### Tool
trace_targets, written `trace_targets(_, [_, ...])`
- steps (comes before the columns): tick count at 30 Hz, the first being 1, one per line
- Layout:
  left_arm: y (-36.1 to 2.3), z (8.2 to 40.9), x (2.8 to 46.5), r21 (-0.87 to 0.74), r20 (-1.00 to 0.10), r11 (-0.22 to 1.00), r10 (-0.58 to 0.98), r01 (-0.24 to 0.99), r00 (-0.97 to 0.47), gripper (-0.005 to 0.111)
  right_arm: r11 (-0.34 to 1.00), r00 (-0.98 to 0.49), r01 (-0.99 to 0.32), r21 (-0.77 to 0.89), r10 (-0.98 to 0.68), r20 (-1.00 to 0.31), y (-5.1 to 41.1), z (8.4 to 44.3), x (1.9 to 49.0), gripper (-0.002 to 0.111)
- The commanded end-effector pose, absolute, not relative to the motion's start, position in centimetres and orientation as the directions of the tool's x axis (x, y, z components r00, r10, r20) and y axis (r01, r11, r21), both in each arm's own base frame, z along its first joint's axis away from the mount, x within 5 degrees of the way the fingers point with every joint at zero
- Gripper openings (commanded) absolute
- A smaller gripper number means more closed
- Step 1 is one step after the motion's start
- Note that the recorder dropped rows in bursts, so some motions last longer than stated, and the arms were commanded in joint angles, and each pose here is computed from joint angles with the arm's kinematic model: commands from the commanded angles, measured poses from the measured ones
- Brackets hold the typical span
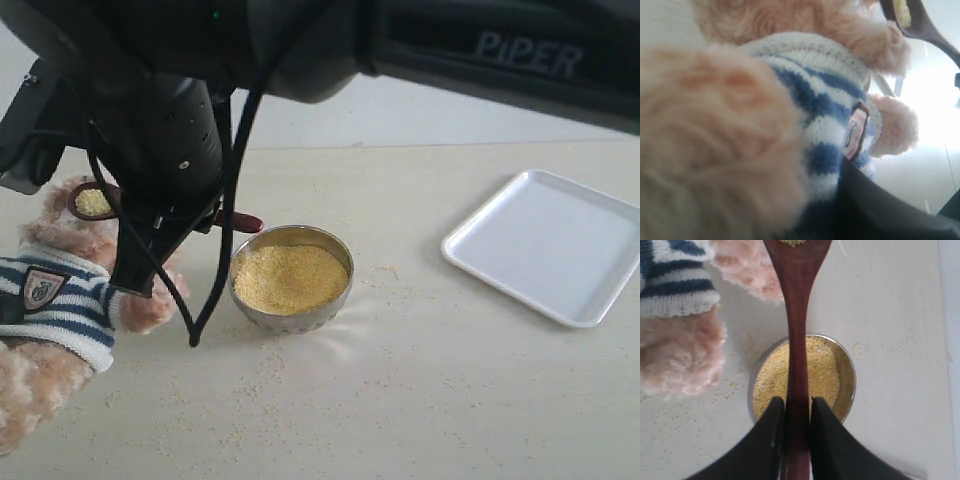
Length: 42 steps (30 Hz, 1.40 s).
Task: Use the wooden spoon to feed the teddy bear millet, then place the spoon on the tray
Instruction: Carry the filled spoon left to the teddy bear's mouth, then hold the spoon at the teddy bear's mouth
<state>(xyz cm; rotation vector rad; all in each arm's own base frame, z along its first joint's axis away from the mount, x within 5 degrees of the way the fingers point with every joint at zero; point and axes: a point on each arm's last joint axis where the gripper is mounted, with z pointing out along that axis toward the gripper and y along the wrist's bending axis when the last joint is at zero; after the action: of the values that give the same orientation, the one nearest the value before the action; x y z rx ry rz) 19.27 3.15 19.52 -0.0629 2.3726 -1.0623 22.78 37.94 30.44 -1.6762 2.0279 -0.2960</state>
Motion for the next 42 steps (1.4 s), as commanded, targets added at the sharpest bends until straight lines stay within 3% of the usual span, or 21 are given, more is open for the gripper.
trace_targets(1, [3.2, 19.9, 19.5, -0.719, -0.457, 0.674, -0.271, 0.172, -0.847, 0.005, 0.167, -0.064, -0.828, -0.535, -0.977, -0.205, 38.7, 30.3, 22.9, 0.000])
trace_targets(16, [3.2, 19.9, 19.5, -0.719, -0.457, 0.674, -0.271, 0.172, -0.847, 0.005, 0.015, 0.057, -0.638, -0.770, -0.996, -0.066, 41.6, 28.3, 20.9, 0.000])
trace_targets(22, [3.2, 19.9, 19.5, -0.719, -0.457, 0.674, -0.271, 0.172, -0.847, 0.005, -0.010, 0.036, -0.578, -0.816, -0.999, -0.013, 41.3, 26.4, 20.3, 0.000])
trace_targets(42, [3.2, 19.9, 19.5, -0.719, -0.457, 0.674, -0.271, 0.172, -0.847, 0.005, 0.056, 0.037, -0.295, -0.954, -0.997, -0.070, 41.1, 23.2, 17.8, 0.000])
